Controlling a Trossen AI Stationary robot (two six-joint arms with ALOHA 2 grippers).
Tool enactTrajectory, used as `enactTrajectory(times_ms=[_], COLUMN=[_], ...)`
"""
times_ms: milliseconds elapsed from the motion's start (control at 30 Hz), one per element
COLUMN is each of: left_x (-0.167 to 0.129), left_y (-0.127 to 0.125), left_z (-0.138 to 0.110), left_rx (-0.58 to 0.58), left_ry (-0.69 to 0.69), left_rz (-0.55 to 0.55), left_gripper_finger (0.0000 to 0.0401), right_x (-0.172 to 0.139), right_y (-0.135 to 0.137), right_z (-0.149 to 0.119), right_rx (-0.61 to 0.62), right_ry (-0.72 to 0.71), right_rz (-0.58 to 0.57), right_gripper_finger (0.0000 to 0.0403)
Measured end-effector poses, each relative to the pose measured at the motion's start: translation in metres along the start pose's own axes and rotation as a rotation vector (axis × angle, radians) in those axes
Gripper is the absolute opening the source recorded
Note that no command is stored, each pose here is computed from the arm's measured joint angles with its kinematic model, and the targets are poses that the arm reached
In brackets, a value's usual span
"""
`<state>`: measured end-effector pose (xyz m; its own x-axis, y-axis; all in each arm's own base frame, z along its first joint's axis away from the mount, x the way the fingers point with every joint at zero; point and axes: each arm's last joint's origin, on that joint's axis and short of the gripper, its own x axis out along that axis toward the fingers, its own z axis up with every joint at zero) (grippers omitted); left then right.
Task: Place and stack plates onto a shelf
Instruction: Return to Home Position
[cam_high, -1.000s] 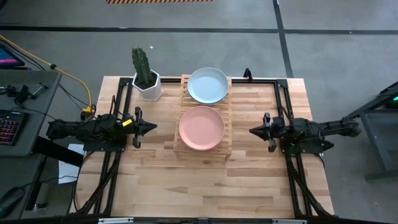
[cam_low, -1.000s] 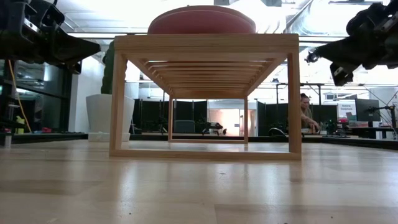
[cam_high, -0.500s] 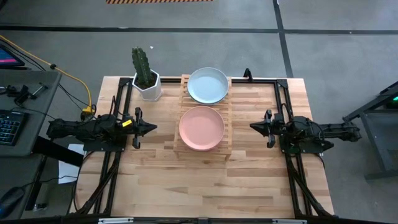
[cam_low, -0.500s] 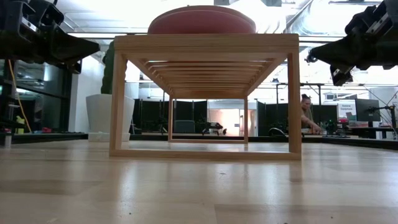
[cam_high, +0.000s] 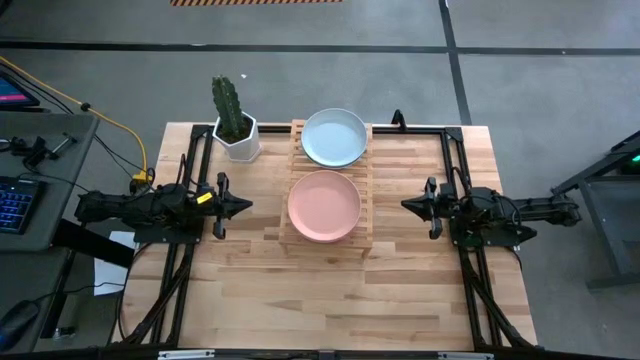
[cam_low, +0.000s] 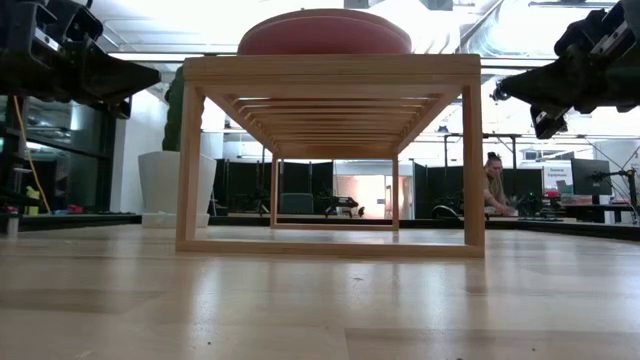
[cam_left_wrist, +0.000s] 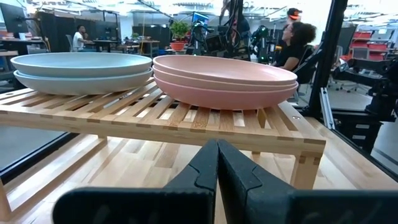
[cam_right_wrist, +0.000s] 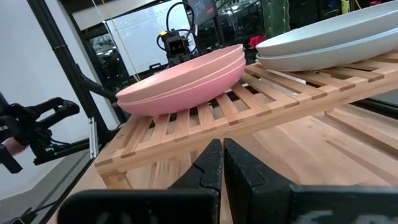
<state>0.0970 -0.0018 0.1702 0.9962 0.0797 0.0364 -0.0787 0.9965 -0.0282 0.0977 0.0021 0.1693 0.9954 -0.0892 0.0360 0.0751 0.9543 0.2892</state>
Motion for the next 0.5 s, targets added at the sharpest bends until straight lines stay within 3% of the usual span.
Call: enactTrajectory(times_ms=[200,400,500], left_x=[0.0,0.0,0.0], left_y=[0.0,0.0,0.0], left_z=[0.0,0.0,0.0], left_rx=[0.0,0.0,0.0], left_ry=[0.0,0.0,0.0], left_rz=[0.0,0.0,0.0], left_gripper_finger=[0.0,0.0,0.0], right_x=[0.0,0.0,0.0], right_y=[0.0,-0.0004,-0.0004], right_z=[0.0,0.0001,0.0001], right_rx=[-0.001,-0.205,-0.242], right_ry=[0.0,-0.002,-0.002], right_rz=[0.0,-0.007,-0.007], right_gripper_finger=[0.0,0.0,0.0])
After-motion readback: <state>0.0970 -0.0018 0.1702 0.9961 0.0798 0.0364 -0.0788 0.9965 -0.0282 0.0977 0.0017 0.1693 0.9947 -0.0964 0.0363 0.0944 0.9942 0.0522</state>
